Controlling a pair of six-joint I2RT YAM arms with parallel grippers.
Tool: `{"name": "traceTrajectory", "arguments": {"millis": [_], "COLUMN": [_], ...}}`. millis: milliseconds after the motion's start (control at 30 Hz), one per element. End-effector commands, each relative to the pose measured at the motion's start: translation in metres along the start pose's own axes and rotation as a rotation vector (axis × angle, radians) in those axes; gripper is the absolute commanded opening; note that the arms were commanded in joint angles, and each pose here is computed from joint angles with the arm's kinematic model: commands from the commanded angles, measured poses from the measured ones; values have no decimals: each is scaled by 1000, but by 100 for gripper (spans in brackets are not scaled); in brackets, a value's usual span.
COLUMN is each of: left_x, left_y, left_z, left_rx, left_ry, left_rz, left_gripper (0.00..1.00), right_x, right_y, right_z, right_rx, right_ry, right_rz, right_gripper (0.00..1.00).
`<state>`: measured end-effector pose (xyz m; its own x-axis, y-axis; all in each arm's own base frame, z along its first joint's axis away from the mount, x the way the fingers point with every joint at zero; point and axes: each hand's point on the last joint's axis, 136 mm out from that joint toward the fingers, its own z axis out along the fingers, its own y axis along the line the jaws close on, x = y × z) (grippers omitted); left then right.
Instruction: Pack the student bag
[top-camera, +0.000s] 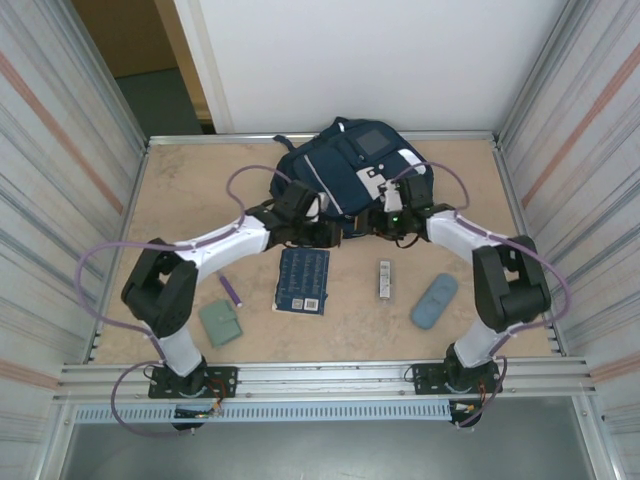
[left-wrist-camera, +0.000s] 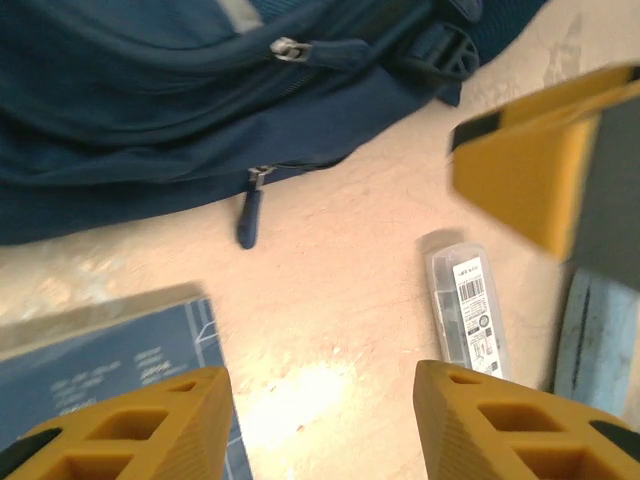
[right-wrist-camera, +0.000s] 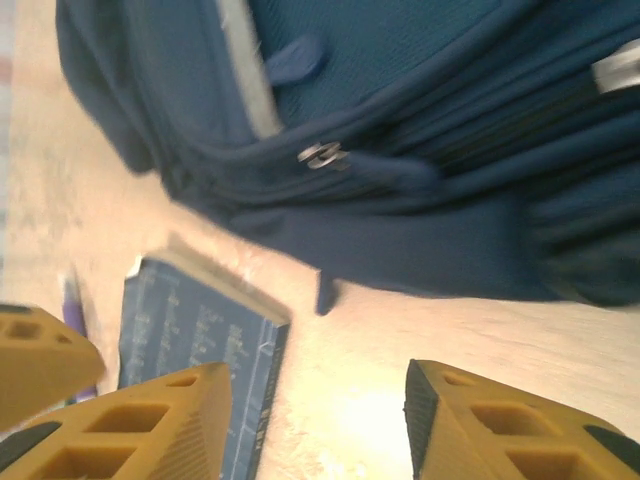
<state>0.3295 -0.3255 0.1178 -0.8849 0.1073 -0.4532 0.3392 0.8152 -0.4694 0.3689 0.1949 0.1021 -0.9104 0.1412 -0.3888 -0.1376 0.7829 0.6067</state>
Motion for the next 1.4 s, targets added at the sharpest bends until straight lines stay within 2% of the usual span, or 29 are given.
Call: {"name": "traceTrajectory", "arguments": {"millis": [0,133,267,567,667,800,900,1000,1100,1200,1300,1367], "left_x": [-7,-4,-4,0,1,7,0,-13,-25,-37,-40,-39], "left_y": [-2,-2,17,28,33,38,34,15,-11,-30,-42,-48], "left_z": [16,40,59,98,107,110,97,75,56,40,36,39], "left_rx": [-54,-77,-166,-236,-262,-290,-299,-243,-148,-84,-26,9], "left_ry": [-6,31,50,85,94,108,80,38,0,-28,-42,-38], "left_rz": [134,144,113,128,127,146,175,214,270,298,319,320], "left_gripper": [49,46,44,44,41,21,8,0,0,0,0,0], "right_x": [-18,-25,-26,-23,-21,-17,-13,-13,-15,-19,-15,-13], "right_y": [-18,-34,-36,-36,-37,-37,-39,-37,-35,-41,-53,-42], "right_z": [-30,-57,-72,-83,-80,-74,-72,-73,-72,-72,-69,-57], "right_rx": [70,115,127,146,145,154,176,179,181,217,252,167], "right_ry": [-136,-214,-272,-334,-336,-320,-313,-317,-314,-328,-309,-268], "right_rz": [46,57,31,-18,-13,-9,3,-6,-22,66,345,490], "right_gripper": [51,53,54,54,55,59,63,65,67,69,78,77]}}
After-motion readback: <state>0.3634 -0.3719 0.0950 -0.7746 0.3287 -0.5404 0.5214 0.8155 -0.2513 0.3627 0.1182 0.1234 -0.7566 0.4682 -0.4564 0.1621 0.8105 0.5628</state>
